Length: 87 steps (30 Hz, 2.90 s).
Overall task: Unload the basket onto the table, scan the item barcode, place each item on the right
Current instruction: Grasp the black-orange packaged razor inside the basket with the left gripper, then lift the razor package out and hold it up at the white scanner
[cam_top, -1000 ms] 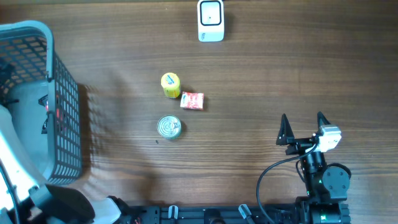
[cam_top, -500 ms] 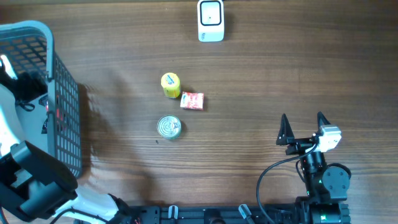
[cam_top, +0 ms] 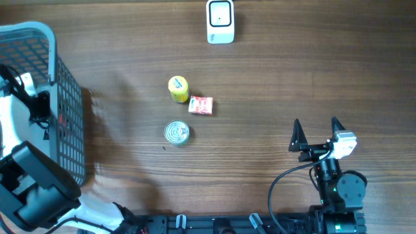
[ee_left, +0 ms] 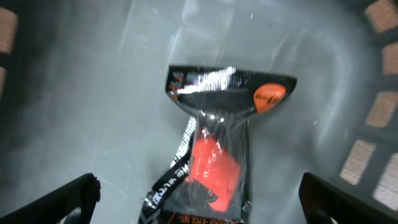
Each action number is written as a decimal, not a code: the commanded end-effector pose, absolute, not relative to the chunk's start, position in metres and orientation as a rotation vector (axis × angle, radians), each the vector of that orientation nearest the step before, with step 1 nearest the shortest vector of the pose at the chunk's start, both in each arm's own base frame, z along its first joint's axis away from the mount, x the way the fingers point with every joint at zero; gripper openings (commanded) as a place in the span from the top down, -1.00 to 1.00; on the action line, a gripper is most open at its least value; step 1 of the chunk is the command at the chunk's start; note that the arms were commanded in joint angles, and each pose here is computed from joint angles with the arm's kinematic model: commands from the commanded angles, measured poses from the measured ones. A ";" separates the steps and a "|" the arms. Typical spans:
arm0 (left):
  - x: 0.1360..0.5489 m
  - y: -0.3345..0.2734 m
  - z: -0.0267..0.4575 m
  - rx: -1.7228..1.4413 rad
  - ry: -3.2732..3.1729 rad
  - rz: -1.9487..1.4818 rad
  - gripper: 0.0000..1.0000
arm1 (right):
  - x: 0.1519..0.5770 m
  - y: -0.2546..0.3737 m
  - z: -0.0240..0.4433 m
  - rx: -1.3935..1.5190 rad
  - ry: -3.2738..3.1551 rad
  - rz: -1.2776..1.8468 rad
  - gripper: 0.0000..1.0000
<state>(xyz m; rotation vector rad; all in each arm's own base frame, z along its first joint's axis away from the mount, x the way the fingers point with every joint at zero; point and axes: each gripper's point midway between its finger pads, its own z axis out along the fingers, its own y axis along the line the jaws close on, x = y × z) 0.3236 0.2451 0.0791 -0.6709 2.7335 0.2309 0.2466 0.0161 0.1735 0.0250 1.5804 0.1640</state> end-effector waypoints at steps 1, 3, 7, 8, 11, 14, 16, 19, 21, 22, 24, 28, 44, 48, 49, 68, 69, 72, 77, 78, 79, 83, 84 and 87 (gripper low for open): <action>0.322 0.238 0.052 -0.634 2.760 0.199 -1.00 | 0.247 0.015 0.174 0.040 1.576 0.169 -1.00; 0.321 0.238 0.039 -0.636 2.769 0.194 -1.00 | 0.247 0.015 0.174 0.040 1.576 0.169 -1.00; 0.325 0.234 0.018 -0.632 2.787 0.155 -0.99 | 0.247 0.015 0.174 0.040 1.576 0.170 -1.00; 0.327 0.234 0.014 -0.633 2.786 0.155 -0.93 | 0.247 0.015 0.174 0.040 1.576 0.170 -1.00; 0.332 0.236 0.011 -0.625 2.773 0.161 -0.72 | 0.247 0.015 0.174 0.040 1.576 0.169 -1.00; 0.336 0.239 0.012 -0.621 2.754 0.173 -0.54 | 0.247 0.015 0.174 0.040 1.576 0.170 -1.00; 0.337 0.240 0.013 -0.619 2.747 0.177 -0.31 | 0.247 0.015 0.174 0.040 1.576 0.170 -1.00; 0.338 0.241 0.013 -0.645 2.735 0.175 0.02 | 0.247 0.015 0.174 0.040 1.576 0.169 -1.00; 0.338 0.241 0.013 -0.678 2.726 0.169 0.13 | 0.247 0.015 0.174 0.040 1.576 0.169 -1.00; 0.338 0.241 0.013 -0.690 2.723 0.167 0.18 | 0.247 0.015 0.174 0.039 1.576 0.170 -1.00; 0.337 0.240 0.013 -0.711 2.720 0.162 0.34 | 0.247 0.015 0.174 0.040 1.576 0.170 -1.00; 0.334 0.238 0.011 -0.730 2.733 0.150 0.75 | 0.247 0.015 0.174 0.040 1.576 0.169 -1.00; 0.339 0.242 0.033 -0.785 2.655 0.164 0.92 | 0.247 0.015 0.174 0.040 1.576 0.170 -1.00; 0.348 0.248 0.067 -0.760 2.571 0.200 0.92 | 0.247 0.015 0.174 0.040 1.576 0.169 -1.00; 0.351 0.250 0.078 -0.752 2.545 0.211 0.92 | 0.247 0.015 0.174 0.040 1.576 0.170 -1.00; 0.305 0.174 0.414 -0.606 1.616 0.064 0.92 | 0.247 0.015 0.174 0.040 1.576 0.169 -1.00; 0.302 0.159 0.428 -0.558 1.585 0.002 0.92 | 0.247 0.015 0.174 0.040 1.576 0.169 -1.00; 0.294 0.116 0.459 -0.429 1.513 -0.187 0.92 | 0.247 0.015 0.174 0.040 1.576 0.169 -1.00; 0.290 0.052 0.478 -0.232 1.506 -0.483 0.92 | 0.247 0.015 0.174 0.040 1.576 0.169 -1.00; 0.292 0.044 0.476 -0.220 1.518 -0.521 0.92 | 0.247 0.015 0.174 0.040 1.576 0.169 -1.00; 0.295 0.035 0.474 -0.202 1.533 -0.557 0.92 | 0.247 0.015 0.174 0.040 1.576 0.170 -1.00; 0.312 -0.017 0.456 -0.095 1.621 -0.732 0.92 | 0.247 0.015 0.174 0.040 1.576 0.170 -1.00; 0.316 -0.030 0.451 -0.067 1.643 -0.776 0.92 | 0.247 0.015 0.174 0.040 1.576 0.170 -1.00; 0.330 -0.081 0.429 0.032 1.732 -0.932 0.92 | 0.247 0.015 0.174 0.040 1.576 0.170 -1.00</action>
